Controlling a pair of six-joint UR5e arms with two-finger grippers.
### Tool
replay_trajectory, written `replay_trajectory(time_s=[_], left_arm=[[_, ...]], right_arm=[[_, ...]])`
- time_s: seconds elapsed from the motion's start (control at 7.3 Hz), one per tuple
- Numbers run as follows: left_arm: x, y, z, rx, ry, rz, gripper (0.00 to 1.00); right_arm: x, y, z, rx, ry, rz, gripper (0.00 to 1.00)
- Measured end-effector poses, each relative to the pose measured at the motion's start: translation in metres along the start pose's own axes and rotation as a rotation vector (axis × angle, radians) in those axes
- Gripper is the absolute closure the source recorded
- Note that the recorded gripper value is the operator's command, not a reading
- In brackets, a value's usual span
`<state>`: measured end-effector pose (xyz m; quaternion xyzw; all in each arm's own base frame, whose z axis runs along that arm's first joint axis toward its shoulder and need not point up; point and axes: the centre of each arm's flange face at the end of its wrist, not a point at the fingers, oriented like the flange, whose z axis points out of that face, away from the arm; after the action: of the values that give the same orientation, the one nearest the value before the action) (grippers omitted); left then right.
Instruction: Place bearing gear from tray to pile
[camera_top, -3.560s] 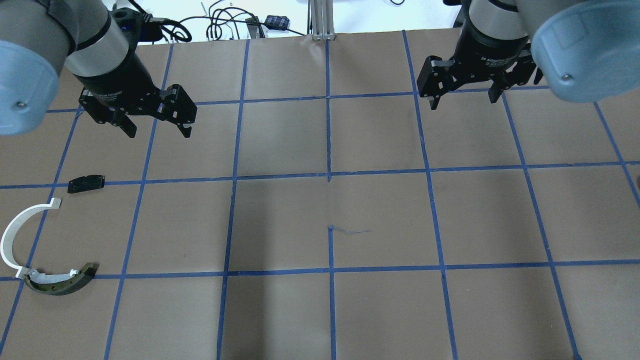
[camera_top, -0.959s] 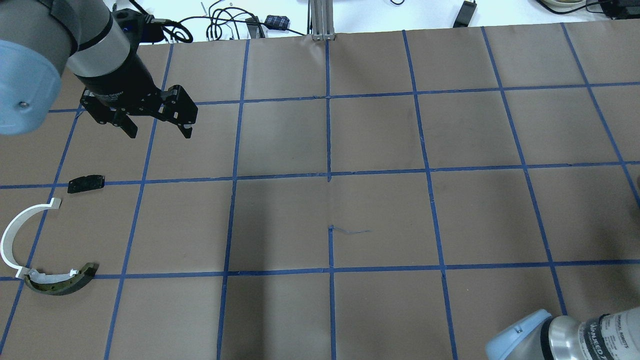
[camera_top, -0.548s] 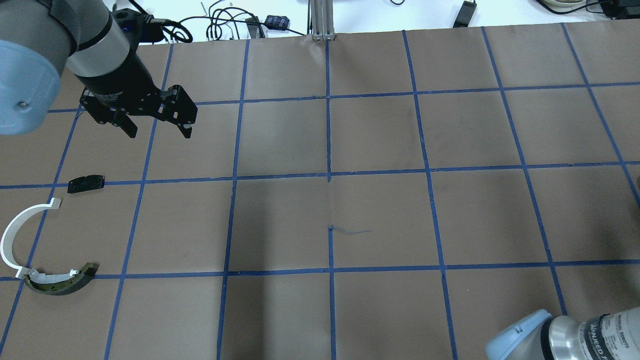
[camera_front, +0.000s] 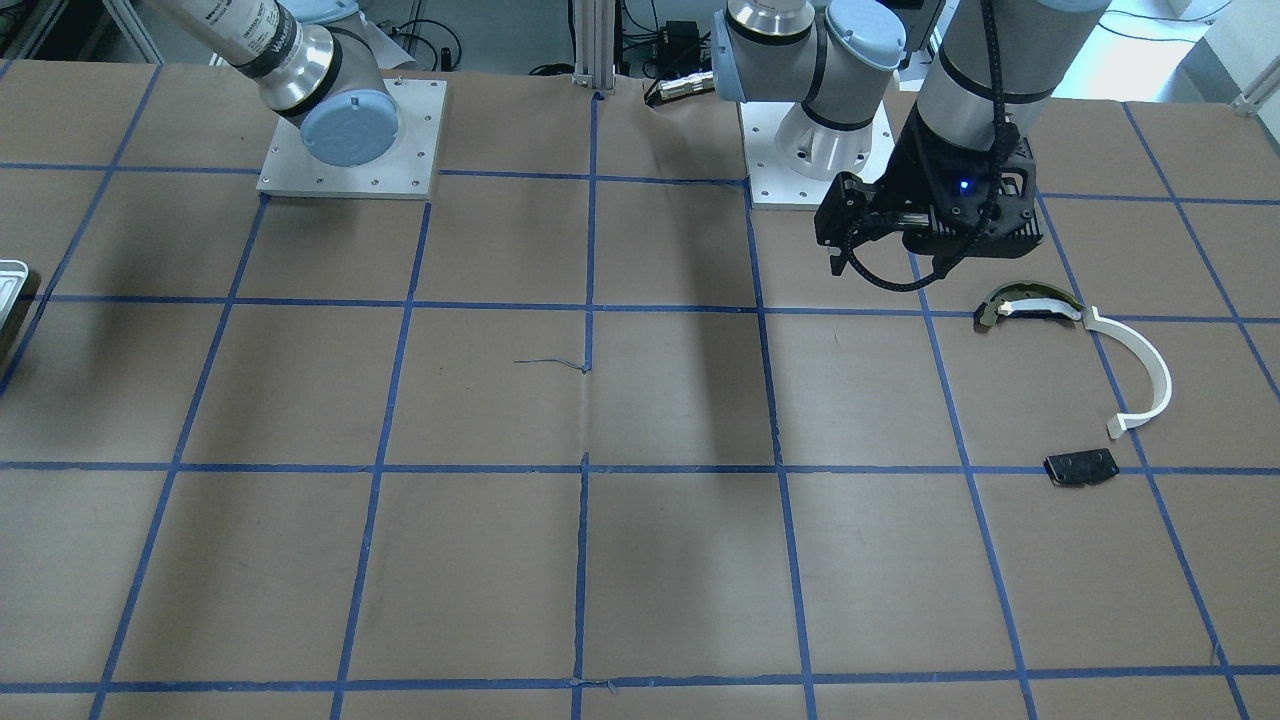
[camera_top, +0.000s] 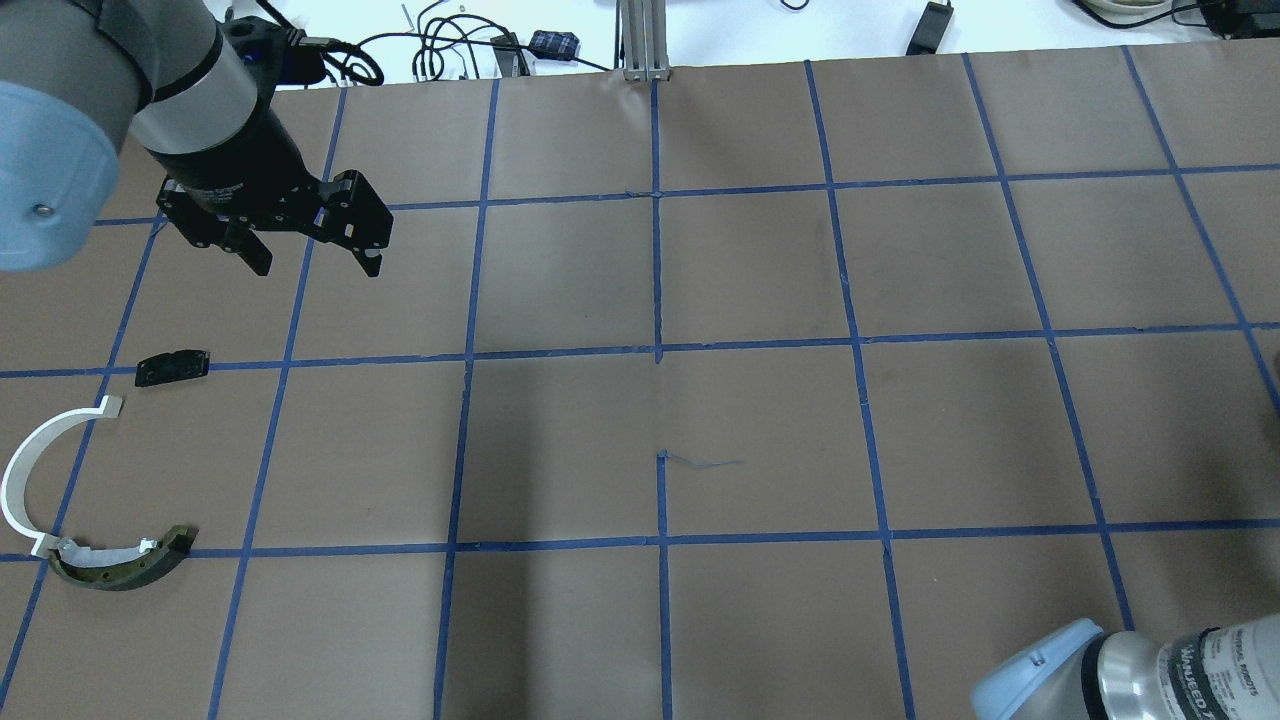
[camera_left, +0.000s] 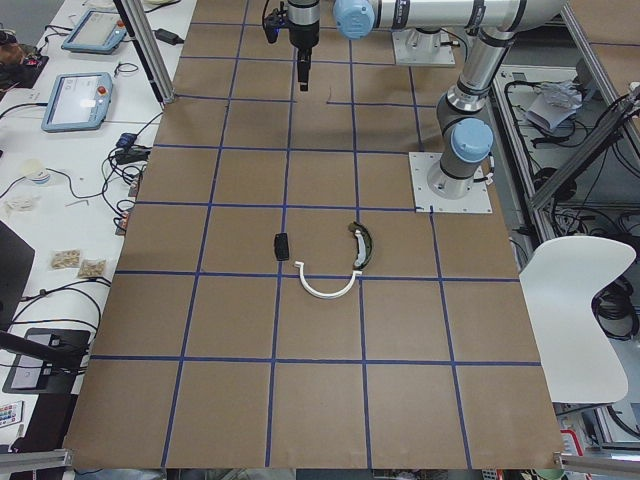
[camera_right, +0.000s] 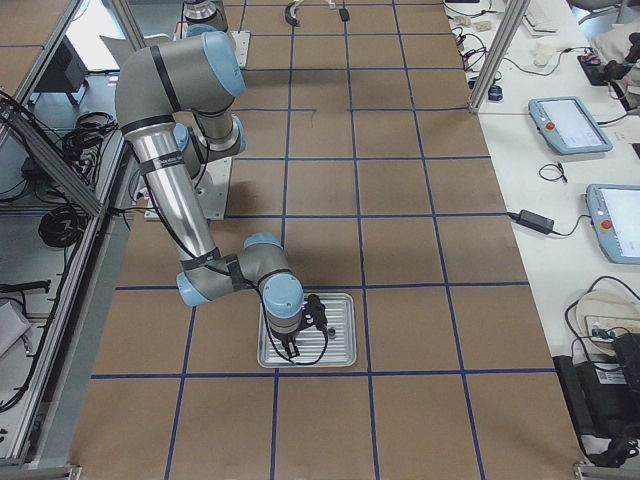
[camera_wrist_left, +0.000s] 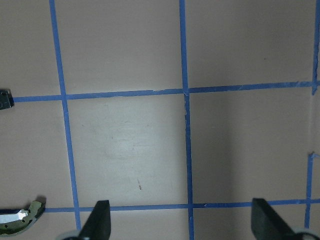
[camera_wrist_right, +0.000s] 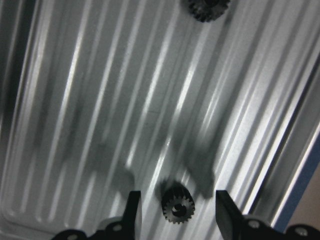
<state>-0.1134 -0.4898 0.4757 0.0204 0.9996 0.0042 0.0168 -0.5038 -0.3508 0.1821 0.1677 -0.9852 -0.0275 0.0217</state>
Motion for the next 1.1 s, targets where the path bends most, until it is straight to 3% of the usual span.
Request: replay_trajectory(time_s=[0.27, 0.55, 1.1], left_arm=[[0.0000, 0.0002, -0.0004, 0.001, 0.000, 0.000, 0.00], [0.0000, 0.0000, -0.0001, 0.000, 0.000, 0.000, 0.00], [0.0000, 0.0000, -0.0001, 0.000, 0.000, 0.000, 0.00]], right_arm=[[-0.0001, -0.0002, 0.0015, 0.001, -0.002, -0.020, 0.49], [-0.0001, 0.0000, 0.0022, -0.001, -0.003, -0.030, 0.77], [0.0007, -0.0001, 0.0052, -0.003, -0.008, -0.052, 0.96]])
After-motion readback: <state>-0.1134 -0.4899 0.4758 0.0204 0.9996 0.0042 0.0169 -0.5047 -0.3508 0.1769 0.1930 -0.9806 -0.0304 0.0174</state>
